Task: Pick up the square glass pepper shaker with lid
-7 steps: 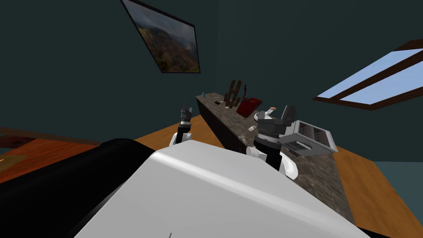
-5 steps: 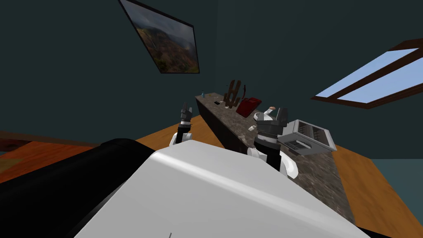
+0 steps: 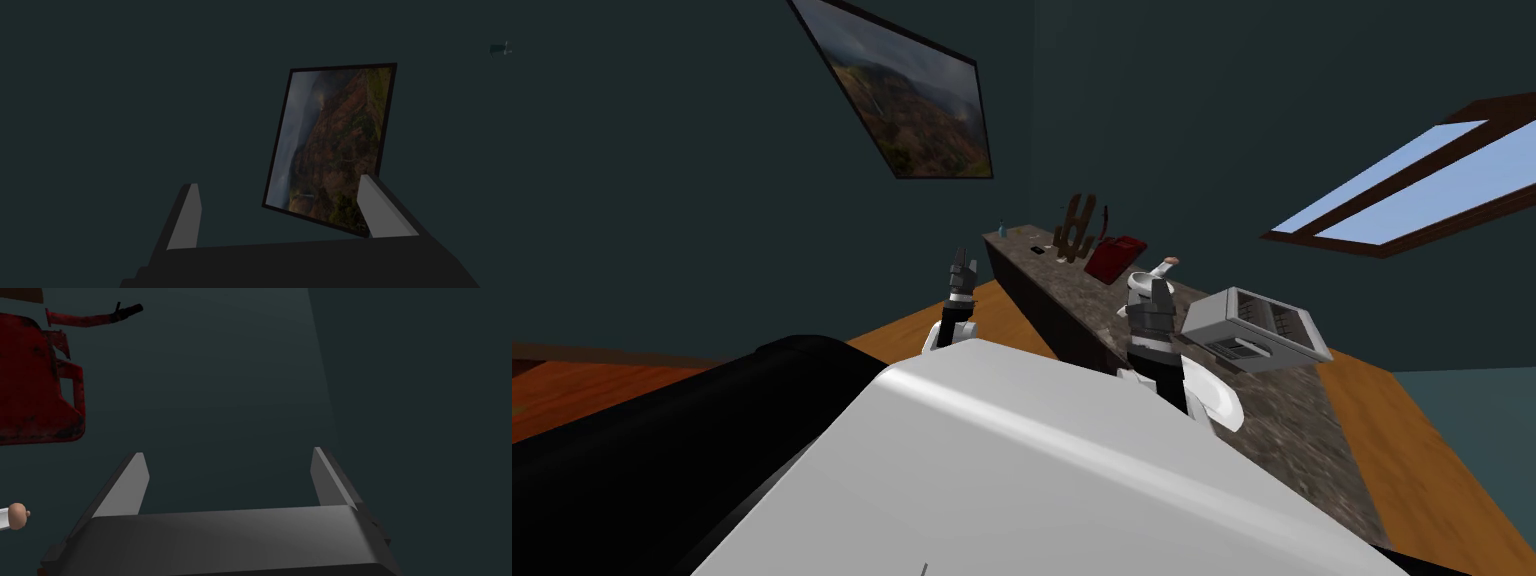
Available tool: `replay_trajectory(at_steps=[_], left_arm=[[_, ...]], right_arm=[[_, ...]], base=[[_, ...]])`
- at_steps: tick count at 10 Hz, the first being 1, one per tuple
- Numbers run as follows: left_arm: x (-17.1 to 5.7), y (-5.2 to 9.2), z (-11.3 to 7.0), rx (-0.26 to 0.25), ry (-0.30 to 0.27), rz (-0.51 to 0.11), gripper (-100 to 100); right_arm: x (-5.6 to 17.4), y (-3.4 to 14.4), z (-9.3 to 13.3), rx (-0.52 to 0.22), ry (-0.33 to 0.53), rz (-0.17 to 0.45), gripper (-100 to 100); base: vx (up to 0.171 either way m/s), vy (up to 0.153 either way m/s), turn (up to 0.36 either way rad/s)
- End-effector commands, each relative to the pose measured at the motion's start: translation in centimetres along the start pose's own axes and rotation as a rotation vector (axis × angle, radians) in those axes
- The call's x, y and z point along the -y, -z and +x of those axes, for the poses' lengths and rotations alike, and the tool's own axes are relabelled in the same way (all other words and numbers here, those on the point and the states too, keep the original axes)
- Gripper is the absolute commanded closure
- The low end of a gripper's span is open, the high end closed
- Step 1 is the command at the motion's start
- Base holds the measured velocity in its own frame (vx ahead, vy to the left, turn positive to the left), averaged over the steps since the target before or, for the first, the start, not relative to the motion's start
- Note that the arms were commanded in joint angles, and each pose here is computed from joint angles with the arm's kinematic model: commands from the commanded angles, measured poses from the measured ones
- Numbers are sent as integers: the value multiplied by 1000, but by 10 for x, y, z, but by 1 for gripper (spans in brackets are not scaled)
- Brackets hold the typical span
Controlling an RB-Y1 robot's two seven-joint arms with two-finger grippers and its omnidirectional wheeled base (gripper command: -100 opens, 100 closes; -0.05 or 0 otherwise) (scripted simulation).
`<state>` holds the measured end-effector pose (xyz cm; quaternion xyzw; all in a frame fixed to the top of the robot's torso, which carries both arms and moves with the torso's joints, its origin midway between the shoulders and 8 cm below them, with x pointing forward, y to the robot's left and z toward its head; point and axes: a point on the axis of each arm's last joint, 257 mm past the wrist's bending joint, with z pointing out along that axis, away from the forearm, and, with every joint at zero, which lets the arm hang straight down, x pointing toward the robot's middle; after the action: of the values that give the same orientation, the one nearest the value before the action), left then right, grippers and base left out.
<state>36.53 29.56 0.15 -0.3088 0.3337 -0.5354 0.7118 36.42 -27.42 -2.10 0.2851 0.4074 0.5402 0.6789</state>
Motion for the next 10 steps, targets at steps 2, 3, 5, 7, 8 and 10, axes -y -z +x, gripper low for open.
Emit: replay_trajectory(at_steps=[2,3,5,7,8,10], left_arm=[[0,0,0,0,0,0,0],[0,0,0,0,0,0,0],[0,0,0,0,0,0,0],[0,0,0,0,0,0,0],[0,0,0,0,0,0,0],[0,0,0,0,0,0,0]], right_arm=[[45,18,-7,-52,120,119,-100],[63,28,-11,-75,170,167,-100],[81,38,-17,-98,222,216,-100],[114,60,-30,-148,331,307,-100],[117,62,-31,-148,331,314,-100],[148,87,-49,-198,444,406,-100]], base=[[29,105,-65],[39,87,-83],[34,82,-42],[34,69,-42],[35,68,-24],[45,79,-32]])
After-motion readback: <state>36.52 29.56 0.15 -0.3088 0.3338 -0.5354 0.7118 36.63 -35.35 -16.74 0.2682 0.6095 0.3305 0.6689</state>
